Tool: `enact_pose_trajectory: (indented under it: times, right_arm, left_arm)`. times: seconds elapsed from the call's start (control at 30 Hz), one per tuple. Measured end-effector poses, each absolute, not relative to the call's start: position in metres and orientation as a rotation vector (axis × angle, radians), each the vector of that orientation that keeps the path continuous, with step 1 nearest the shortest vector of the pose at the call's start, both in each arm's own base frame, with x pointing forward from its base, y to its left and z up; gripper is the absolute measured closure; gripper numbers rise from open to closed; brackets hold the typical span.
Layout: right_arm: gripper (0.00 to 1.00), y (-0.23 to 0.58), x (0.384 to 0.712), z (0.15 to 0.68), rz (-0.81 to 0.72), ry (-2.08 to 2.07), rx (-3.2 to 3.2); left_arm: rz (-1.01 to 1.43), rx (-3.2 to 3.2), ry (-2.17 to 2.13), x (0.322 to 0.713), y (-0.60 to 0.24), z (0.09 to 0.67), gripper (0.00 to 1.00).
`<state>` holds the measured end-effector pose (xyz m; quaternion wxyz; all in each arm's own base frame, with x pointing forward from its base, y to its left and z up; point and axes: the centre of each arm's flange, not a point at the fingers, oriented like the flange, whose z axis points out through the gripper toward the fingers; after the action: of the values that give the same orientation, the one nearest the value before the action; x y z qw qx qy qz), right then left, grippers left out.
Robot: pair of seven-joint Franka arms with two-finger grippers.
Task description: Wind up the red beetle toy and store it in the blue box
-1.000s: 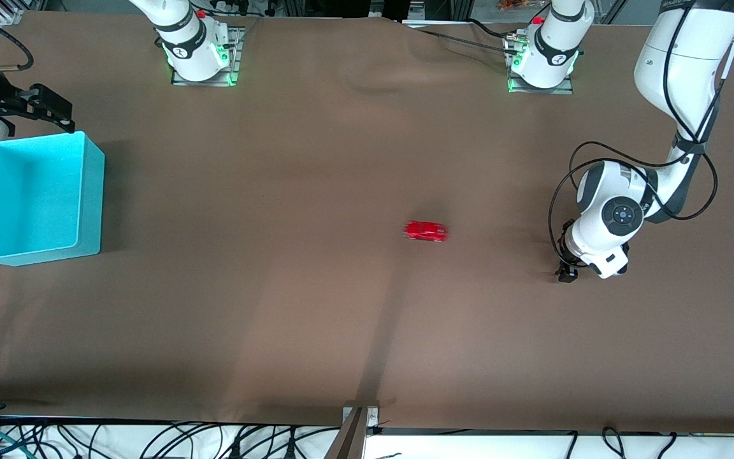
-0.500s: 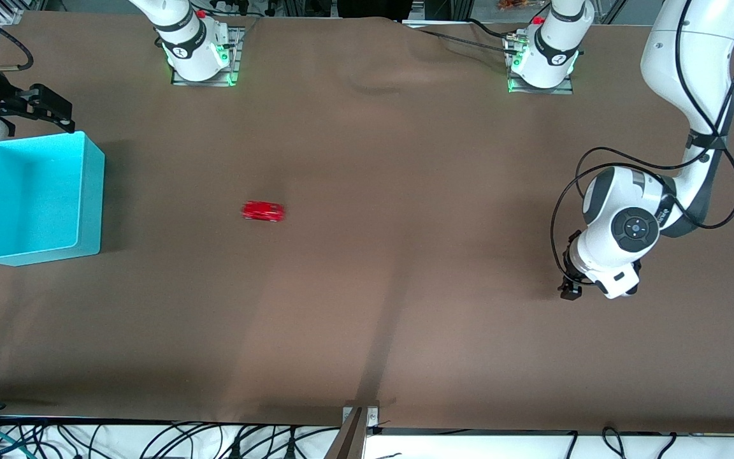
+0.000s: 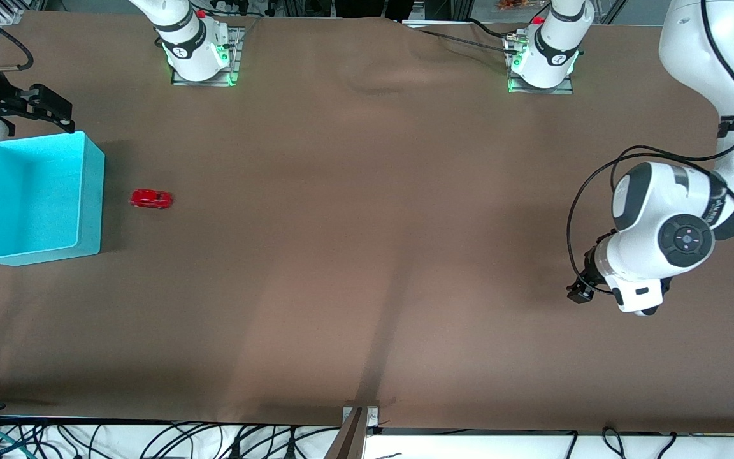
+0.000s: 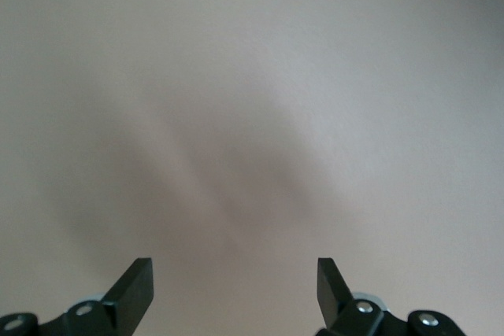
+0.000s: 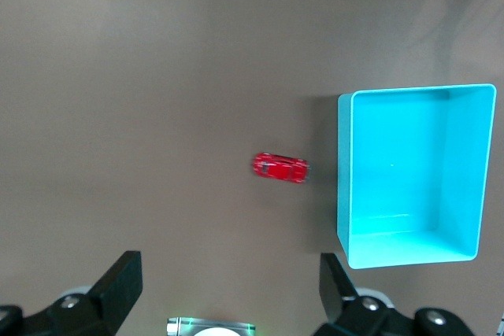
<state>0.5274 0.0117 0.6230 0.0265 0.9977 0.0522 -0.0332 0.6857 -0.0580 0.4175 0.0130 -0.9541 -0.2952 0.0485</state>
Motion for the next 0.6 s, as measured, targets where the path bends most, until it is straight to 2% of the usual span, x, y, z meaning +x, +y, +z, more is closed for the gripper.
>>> enact_pose_trajectory:
  times: [0.6]
  right_arm:
    - [0.00,0.011,0.527,0.623,-0.102,0.160,3.083]
  left_arm:
    - [0.374,-3.106,-0.362,0.651,-0.032,0.474,0.00]
